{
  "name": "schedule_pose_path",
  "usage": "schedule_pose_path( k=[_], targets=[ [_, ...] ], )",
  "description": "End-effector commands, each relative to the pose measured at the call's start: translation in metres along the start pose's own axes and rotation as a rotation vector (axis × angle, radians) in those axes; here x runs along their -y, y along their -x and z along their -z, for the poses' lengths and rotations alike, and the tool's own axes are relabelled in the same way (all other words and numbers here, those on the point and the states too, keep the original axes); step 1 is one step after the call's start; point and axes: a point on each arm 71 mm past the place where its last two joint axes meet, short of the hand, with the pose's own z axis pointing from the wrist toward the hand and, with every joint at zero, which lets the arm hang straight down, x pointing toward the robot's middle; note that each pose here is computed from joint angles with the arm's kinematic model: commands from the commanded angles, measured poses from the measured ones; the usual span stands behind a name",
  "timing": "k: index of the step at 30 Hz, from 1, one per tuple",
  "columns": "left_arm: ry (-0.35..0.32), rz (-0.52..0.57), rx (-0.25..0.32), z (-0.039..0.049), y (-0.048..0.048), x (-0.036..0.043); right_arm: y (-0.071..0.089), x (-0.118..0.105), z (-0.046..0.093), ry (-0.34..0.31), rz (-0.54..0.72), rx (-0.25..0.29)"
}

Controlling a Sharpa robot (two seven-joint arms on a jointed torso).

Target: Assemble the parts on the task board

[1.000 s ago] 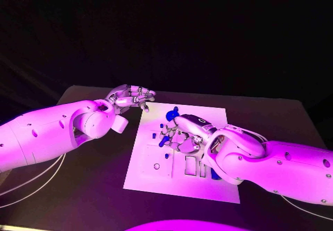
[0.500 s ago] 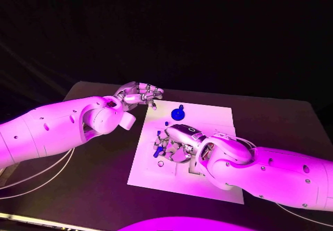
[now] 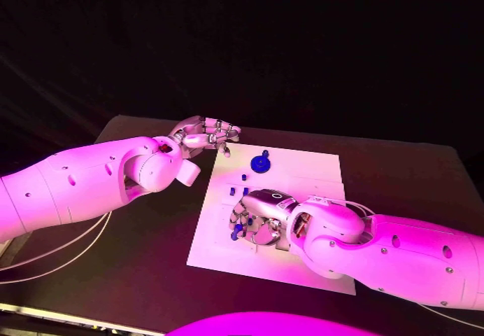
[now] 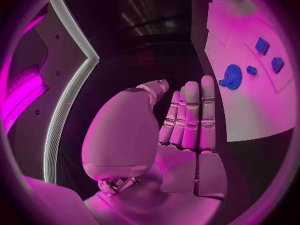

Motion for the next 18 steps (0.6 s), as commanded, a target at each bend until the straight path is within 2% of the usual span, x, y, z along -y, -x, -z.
schedule_pose_path(
  k=[1,18],
  targets=[
    [-0.009,0.010,-0.016,-0.0006,-0.0024,0.0011,-0.0046,-0.0005,0.0004,-0.010,0.059,-0.051],
    [-0.006,0.010,-0.016,0.0000,-0.0017,0.0009,-0.0049,0.0007,-0.0013,-0.048,0.080,0.000]
  ],
)
